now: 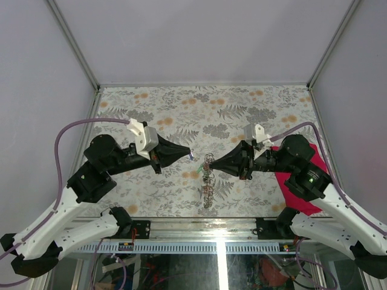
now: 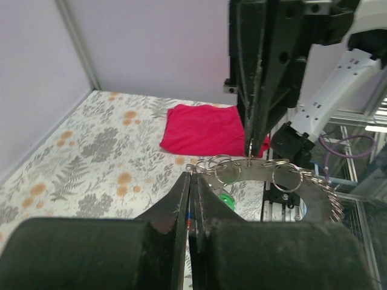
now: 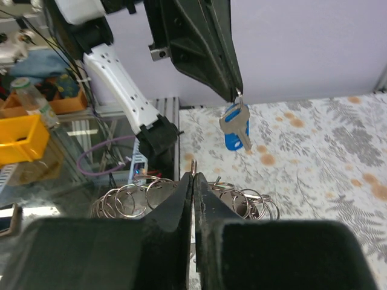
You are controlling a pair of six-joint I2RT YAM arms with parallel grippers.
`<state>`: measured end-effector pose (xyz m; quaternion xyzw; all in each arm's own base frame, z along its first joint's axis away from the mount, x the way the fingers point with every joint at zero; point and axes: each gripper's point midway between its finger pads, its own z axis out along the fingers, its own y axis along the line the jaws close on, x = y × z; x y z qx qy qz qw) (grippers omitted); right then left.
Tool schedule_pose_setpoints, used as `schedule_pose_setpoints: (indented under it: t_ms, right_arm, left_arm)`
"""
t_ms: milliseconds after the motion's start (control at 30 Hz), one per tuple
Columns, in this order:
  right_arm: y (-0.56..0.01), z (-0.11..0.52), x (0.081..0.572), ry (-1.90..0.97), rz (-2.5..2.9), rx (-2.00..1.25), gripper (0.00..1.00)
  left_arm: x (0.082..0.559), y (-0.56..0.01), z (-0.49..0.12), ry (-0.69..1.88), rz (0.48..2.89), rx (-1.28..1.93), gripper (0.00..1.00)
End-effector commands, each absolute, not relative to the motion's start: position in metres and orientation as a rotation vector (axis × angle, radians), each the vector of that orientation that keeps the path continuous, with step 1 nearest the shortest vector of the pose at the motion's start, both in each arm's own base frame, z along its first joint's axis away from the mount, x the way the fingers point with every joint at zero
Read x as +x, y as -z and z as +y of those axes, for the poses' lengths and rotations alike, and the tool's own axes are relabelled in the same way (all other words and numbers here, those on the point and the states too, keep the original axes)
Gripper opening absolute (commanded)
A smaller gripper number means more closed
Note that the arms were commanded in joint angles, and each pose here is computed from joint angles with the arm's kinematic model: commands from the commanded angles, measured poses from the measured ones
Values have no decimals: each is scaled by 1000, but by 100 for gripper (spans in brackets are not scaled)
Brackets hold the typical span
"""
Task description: Put the keys on the keyring
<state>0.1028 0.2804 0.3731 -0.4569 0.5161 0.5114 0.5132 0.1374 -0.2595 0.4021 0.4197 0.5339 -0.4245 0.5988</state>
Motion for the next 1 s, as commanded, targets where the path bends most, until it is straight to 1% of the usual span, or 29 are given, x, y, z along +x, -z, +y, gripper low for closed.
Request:
schedule_pose_setpoints:
  t_ms: [0,100,267,667,967]
  right_arm:
    - [-438,279,80,-1344,981,-1068,0]
    - [-443,280,75,-1394,967,-1069,0]
    - [-446,284,72,-1464,967,-1055,0]
    - [-448,290,75,-1523,985,-1030,0]
    - [-439,296,79,-1530,1031,-1043,0]
  left_arm:
    - [110,-433,-258,1042,1066,1077,0]
    - [97,-437,-259,1079,1022,1128,0]
    - [90,-440,-260,1108,993,1163,0]
    - [93,-437,-266,1115,1001,1188,0]
    - [94,-439,-266,1110,1001,1180,0]
